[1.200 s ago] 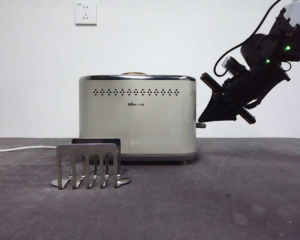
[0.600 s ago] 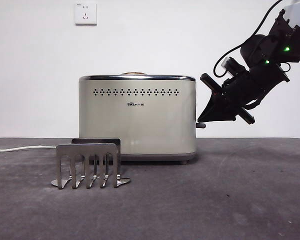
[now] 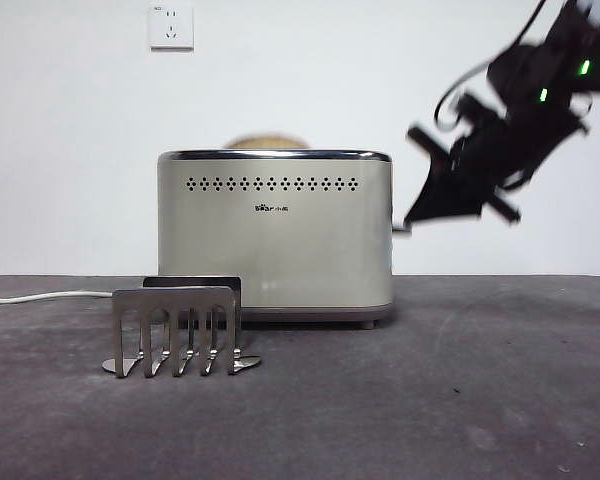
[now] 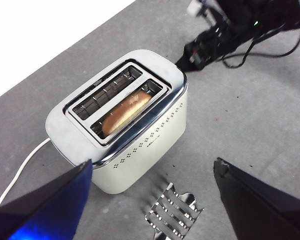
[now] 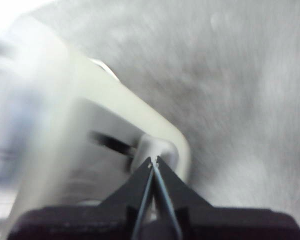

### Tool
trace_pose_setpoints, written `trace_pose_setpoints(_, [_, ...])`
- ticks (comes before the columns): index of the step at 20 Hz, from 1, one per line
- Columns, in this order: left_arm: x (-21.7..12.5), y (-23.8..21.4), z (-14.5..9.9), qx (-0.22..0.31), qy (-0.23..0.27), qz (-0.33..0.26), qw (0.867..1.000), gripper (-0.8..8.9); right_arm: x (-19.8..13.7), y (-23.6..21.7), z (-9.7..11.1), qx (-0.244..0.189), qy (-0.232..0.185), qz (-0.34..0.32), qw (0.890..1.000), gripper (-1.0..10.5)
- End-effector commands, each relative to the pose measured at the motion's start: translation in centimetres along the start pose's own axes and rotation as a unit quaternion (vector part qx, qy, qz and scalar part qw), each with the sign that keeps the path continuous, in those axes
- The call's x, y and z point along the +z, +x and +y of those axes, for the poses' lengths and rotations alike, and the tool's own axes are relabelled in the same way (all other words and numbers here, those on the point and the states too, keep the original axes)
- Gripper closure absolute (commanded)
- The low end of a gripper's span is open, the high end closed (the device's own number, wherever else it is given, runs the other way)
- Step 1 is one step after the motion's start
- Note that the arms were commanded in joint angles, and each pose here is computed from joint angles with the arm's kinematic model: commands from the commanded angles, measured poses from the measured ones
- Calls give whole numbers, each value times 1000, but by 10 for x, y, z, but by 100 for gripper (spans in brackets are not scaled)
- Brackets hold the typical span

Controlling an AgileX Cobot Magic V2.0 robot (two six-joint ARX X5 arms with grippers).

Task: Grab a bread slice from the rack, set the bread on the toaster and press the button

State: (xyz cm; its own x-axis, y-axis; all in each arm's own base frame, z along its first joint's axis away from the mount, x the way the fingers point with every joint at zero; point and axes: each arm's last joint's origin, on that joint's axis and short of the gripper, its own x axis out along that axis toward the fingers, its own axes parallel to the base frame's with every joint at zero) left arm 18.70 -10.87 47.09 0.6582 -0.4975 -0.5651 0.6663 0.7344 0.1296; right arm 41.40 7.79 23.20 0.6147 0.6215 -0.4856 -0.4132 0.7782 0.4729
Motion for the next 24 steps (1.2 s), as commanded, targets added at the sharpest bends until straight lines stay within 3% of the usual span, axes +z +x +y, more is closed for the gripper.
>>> trace_pose_setpoints(1, [0,-1,0,1,-2,-2,1000,405,22,-39,30,11,-33,-49,998,958])
trace_pose_setpoints(4, [0,-1,0,0,-3,-1,1000,405,34,-97,69,14,-62,-67,996,958])
trace_pose_setpoints(8, [-2,-1,-1,-3,-4,11,1000,405,16,-164,108,4,-89,-15,996,958])
trace_pose_setpoints(18, [-13,-2,-3,-17,-11,69,997,412,-35,-231,138,-6,-96,119,988,958])
trace_pose_setpoints(19, [-15,-2,-4,-19,-12,77,997,435,-38,-234,139,-5,-95,128,987,958])
trace_pose_setpoints(20, [-17,-3,-4,-21,-13,87,996,522,-41,-237,140,-5,-94,137,986,958])
trace_pose_setpoints(22, [-19,-3,-5,-24,-14,100,995,782,-44,-240,141,-6,-88,146,985,958])
trace_pose_setpoints(24, [-20,-3,-5,-25,-15,103,994,822,-44,-240,141,-6,-88,146,985,950])
